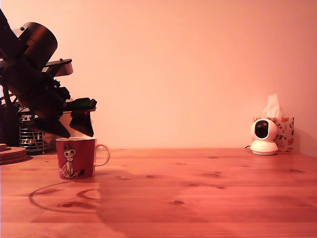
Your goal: Pick up the coffee capsules on the table and drop them inside the coffee cup
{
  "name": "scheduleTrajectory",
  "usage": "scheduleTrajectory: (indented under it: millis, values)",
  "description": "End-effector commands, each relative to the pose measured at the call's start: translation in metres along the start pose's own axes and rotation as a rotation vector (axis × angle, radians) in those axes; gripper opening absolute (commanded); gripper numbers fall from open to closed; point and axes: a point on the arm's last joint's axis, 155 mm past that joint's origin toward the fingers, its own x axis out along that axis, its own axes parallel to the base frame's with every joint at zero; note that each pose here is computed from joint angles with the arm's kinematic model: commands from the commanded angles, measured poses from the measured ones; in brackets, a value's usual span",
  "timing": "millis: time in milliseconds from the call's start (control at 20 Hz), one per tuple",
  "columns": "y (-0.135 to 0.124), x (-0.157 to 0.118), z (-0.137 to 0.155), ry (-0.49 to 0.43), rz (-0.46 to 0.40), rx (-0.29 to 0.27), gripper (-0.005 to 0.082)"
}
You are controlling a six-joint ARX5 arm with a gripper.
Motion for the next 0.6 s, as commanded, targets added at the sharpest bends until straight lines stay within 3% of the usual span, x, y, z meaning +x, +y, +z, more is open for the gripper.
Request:
scheduleTrajectory:
  millis: [0,50,150,200,550]
  values:
    - [-0.001,-0.007,0.008,-0.019,-0.002,0.006,0.0434]
    - [-0.001,-0.011,0.011,-0.025,-0.002,0.006,0.0346]
    - [-0.002,-0.019,0.016,-0.031,-0.001,0.019,0.0054]
    - [-0.002,-0.023,0.015,-0.02,-0.001,0.033,-0.0024]
    - [-0.008,-0.028,0.007,0.017,-0.022,0.034,-0.002]
